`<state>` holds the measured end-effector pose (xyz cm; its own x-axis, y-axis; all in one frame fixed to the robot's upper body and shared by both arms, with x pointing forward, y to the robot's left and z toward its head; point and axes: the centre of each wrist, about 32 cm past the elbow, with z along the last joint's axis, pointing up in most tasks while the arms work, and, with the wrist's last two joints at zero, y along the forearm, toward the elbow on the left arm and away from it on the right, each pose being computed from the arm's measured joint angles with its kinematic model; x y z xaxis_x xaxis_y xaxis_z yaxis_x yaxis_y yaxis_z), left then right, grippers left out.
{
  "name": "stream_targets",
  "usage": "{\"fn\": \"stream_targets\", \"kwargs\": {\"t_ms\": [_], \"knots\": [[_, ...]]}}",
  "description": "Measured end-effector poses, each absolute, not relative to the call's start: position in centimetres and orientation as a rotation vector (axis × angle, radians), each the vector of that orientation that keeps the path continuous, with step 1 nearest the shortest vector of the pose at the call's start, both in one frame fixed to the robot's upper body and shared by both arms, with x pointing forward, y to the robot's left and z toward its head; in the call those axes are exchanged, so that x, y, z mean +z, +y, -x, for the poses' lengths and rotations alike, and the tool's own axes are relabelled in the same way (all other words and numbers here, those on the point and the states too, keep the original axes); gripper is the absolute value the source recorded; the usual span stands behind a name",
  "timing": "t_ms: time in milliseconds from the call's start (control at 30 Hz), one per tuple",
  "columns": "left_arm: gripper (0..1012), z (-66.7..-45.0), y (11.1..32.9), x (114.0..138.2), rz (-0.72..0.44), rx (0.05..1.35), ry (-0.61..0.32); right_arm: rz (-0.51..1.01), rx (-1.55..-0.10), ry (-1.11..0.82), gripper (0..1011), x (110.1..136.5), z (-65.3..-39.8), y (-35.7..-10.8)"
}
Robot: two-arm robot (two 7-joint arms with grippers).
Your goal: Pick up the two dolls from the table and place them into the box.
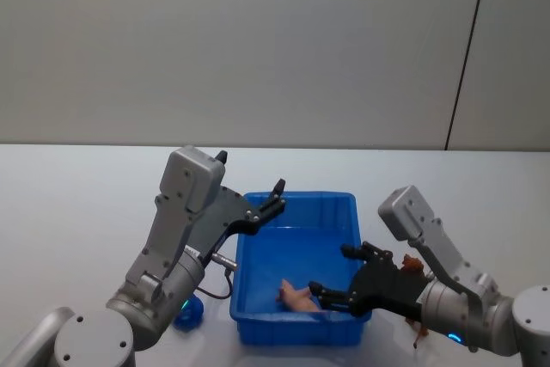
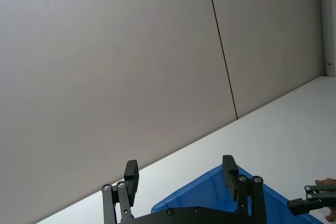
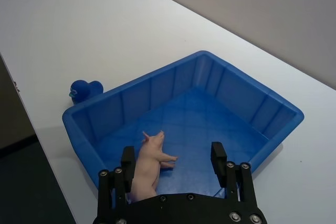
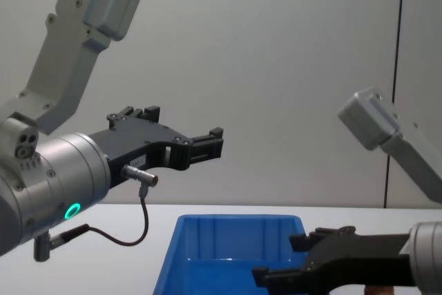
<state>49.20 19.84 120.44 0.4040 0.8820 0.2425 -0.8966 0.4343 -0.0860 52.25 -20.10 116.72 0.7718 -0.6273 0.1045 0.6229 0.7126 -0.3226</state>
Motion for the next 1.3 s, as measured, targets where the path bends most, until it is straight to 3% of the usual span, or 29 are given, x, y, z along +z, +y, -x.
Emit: {"fn": "stream_targets", "kwargs": {"t_ms": [200,1300], "knots": [[1001,-49.2,19.8,120.4,-0.061,1.124,-0.268,0.335,-0.721,0.018,1001,116.8,-52.2,-20.3],[1002,-49.2,19.8,120.4,-0.061,1.124,-0.268,0.318,-0.972,0.132,1001,114.8,-47.9,-26.3]]}}
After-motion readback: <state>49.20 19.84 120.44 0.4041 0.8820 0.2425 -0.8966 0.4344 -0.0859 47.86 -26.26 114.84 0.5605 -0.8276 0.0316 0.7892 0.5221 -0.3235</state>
